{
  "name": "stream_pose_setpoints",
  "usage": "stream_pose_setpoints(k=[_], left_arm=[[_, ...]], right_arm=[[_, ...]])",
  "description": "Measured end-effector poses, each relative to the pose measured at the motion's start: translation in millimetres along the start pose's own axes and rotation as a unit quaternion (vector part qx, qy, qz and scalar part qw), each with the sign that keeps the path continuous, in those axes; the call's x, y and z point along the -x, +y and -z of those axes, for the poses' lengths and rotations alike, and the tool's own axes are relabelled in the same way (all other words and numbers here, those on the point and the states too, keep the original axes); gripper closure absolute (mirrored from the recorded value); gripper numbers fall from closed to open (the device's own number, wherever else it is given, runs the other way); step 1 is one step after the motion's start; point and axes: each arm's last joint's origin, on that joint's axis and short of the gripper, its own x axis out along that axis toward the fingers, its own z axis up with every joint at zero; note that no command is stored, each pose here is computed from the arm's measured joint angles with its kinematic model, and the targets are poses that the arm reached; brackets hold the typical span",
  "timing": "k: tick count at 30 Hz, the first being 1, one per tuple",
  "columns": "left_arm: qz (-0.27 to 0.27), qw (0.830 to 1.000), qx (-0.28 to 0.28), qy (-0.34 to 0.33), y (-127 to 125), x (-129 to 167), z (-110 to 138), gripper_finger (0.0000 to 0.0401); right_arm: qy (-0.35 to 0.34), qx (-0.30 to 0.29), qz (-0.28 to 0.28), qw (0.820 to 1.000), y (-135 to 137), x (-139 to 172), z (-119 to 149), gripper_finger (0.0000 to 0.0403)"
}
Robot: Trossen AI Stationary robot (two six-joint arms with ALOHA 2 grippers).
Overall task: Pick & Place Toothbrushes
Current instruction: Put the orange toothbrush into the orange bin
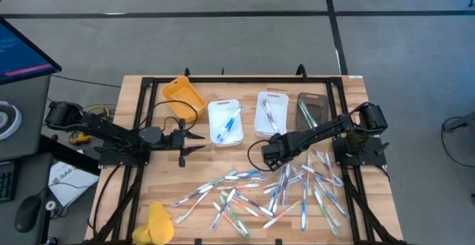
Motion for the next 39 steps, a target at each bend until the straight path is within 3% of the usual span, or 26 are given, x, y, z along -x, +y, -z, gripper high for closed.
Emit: stream_pose_setpoints(k=[13,19,26,35,39], left_arm=[[0.002,1.000,0.003,-0.008,0.0,0.0,-1.6,0.0265],[0.044,0.999,0.003,-0.013,-2.4,0.1,-1.9,0.0265],[0.055,0.998,0.003,-0.018,-3.0,0.2,-2.6,0.0265],[0.054,0.998,0.002,-0.019,-2.9,0.2,-2.7,0.0265],[0.054,0.998,0.002,-0.019,-2.9,0.2,-2.8,0.0265]], right_arm=[[-0.072,0.072,-0.049,0.994,33.2,42.3,-9.1,0.0399],[-0.130,0.103,-0.047,0.985,41.2,62.9,-18.6,0.0399],[-0.242,0.150,-0.058,0.957,55.0,82.5,-32.7,0.0400],[-0.331,0.207,-0.107,0.914,72.3,101.4,-44.4,0.0401],[-0.342,0.215,-0.113,0.908,73.8,103.1,-46.9,0.0401]])
